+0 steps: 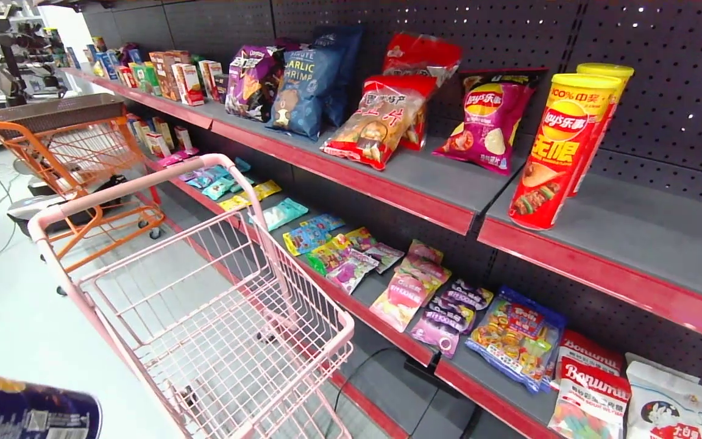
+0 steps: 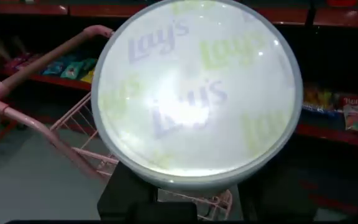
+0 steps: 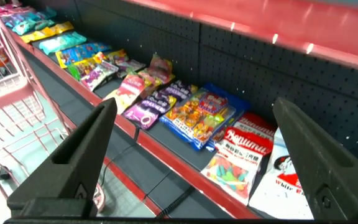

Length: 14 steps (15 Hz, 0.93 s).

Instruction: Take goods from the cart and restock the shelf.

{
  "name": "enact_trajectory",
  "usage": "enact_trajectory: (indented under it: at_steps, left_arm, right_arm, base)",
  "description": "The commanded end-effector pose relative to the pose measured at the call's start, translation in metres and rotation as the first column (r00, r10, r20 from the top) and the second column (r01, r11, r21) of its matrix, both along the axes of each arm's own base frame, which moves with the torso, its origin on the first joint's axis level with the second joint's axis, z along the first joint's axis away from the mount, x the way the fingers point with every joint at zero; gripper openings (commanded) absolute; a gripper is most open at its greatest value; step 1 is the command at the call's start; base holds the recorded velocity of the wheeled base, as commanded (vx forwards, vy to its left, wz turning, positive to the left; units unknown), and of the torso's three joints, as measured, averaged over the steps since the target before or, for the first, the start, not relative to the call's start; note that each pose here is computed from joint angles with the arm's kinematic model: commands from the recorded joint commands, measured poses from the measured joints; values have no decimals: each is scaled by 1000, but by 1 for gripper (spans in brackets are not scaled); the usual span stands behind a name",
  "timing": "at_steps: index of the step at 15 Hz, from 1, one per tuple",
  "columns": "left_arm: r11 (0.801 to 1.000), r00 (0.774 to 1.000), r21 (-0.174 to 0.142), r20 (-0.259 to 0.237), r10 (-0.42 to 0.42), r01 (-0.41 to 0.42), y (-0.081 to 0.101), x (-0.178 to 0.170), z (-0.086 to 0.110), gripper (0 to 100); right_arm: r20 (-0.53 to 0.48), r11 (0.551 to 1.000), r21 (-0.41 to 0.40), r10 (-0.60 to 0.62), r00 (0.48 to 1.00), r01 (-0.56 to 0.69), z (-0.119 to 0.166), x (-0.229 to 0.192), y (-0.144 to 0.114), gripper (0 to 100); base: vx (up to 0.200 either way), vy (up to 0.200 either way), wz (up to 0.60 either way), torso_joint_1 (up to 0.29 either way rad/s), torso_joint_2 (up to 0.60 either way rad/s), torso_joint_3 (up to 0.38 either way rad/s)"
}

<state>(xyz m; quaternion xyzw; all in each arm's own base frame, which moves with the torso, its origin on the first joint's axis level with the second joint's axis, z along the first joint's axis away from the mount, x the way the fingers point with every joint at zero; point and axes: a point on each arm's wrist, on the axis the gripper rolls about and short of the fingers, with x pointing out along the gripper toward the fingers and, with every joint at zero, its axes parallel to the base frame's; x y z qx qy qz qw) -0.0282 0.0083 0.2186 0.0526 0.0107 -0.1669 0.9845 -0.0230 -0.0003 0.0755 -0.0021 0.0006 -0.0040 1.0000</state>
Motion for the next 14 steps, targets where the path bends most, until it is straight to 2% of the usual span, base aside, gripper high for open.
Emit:
enact_trajectory:
  at_steps: [1, 4, 5, 10, 14]
  left_arm:
    - [1000, 996, -24, 83, 22, -20, 10, -29, -26, 0]
    - [991, 989, -24, 66, 132, -130, 12, -27, -27, 0]
    - [989, 987, -22, 62, 145, -144, 12, -26, -26, 0]
    - [989, 987, -13, 54, 149, -149, 11, -23, -24, 0]
    - [989, 988, -3, 58, 146, -146, 11, -22, -19, 0]
  right_arm:
    - [-2, 1000, 0, 0, 1000, 0, 0, 0, 0, 100]
    - [-2, 1000, 0, 0, 1000, 0, 0, 0, 0, 100]
    - [-2, 1000, 0, 0, 1000, 0, 0, 0, 0, 100]
    - [-2, 1000, 1, 0, 1000, 0, 0, 0, 0, 100]
    - [-2, 1000, 1, 0, 1000, 0, 0, 0, 0, 100]
  base:
    - [0, 0, 0, 207, -559, -339]
    - [0, 0, 0, 225, -572, -349]
    - [0, 0, 0, 237, -613, -354]
    - [0, 0, 0, 212, -495, -289]
    - [0, 0, -600, 57, -132, -80]
